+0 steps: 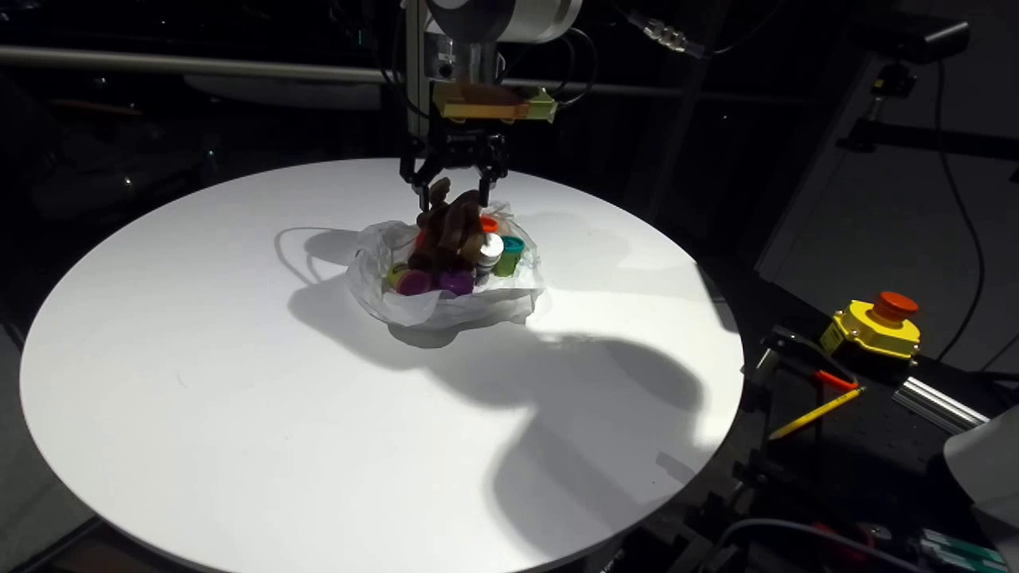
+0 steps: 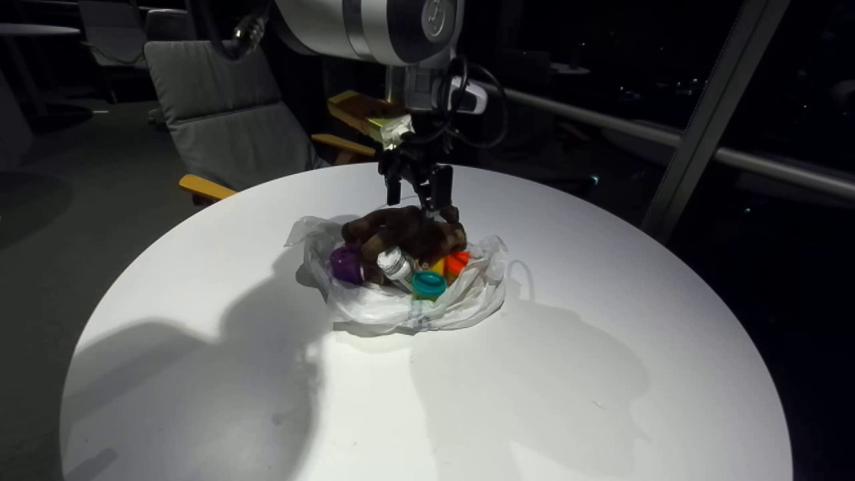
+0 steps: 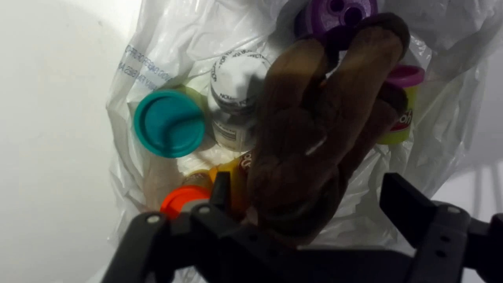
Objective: Remove the things from the plastic and put them on the table
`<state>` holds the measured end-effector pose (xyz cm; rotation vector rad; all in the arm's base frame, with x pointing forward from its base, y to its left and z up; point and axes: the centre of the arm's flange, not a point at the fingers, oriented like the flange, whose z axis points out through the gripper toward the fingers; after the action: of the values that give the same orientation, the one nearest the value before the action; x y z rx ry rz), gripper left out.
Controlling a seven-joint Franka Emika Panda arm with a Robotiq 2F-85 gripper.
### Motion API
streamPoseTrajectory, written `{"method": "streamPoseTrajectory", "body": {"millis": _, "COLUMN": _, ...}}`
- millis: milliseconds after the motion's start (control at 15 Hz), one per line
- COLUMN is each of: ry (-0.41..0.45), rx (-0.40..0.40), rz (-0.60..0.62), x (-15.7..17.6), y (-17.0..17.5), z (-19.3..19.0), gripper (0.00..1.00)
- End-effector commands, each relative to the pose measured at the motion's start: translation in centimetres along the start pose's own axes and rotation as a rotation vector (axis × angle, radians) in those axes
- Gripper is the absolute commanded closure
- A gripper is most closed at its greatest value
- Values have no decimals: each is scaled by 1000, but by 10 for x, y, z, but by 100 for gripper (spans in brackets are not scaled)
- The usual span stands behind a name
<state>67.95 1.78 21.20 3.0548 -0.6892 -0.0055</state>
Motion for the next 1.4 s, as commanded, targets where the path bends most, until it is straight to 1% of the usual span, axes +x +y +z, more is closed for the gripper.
{"method": "streamPoseTrajectory", "body": {"millis": 0, "ry": -64, "rx": 10, "rz": 21, "x": 23, "y": -12, "z": 10, "gripper": 32}}
{"method": "streamPoseTrajectory", "body": {"millis": 67, "ry": -83, "rx": 13, "rz": 24, "x": 21, "y": -11, "z": 11, "gripper": 42}}
{"method": "streamPoseTrajectory", "body": {"millis": 200, "ry": -118, "rx": 29, "rz": 33, "x": 21, "y": -9, "z": 12, "gripper": 58}}
{"method": "streamPoseTrajectory", "body": {"millis": 267, "ry": -133, "rx": 46, "rz": 43, "x": 22, "y": -7, "z": 10, "gripper": 65}}
{"method": "streamPoseTrajectory", "body": {"millis": 400, "ry": -139, "rx": 78, "rz": 55, "x": 19, "y": -2, "z": -5, "gripper": 80}}
{"method": "streamPoseTrajectory", "body": {"millis": 533, "ry": -130, "rx": 114, "rz": 57, "x": 17, "y": 2, "z": -22, "gripper": 93}}
{"method": "streamPoseTrajectory", "body": {"millis": 667, "ry": -101, "rx": 151, "rz": 35, "x": 4, "y": 9, "z": -49, "gripper": 95}}
{"method": "streamPoseTrajectory", "body": {"millis": 733, "ry": -80, "rx": 164, "rz": 21, "x": -3, "y": 15, "z": -64, "gripper": 92}}
{"method": "streamPoseTrajectory", "body": {"millis": 800, "ry": -65, "rx": 171, "rz": 8, "x": -8, "y": 22, "z": -77, "gripper": 94}}
{"method": "streamPoseTrajectory", "body": {"millis": 1000, "ry": -21, "rx": 163, "rz": 9, "x": -28, "y": 53, "z": -109, "gripper": 92}}
{"method": "streamPoseTrajectory", "body": {"millis": 1133, "ry": 0, "rx": 125, "rz": 52, "x": -36, "y": 82, "z": -116, "gripper": 93}}
{"method": "streamPoseTrajectory", "body": {"millis": 1267, "ry": -17, "rx": 83, "rz": 114, "x": -37, "y": 117, "z": -105, "gripper": 93}}
{"method": "streamPoseTrajectory", "body": {"millis": 1333, "ry": -41, "rx": 71, "rz": 143, "x": -37, "y": 135, "z": -94, "gripper": 93}}
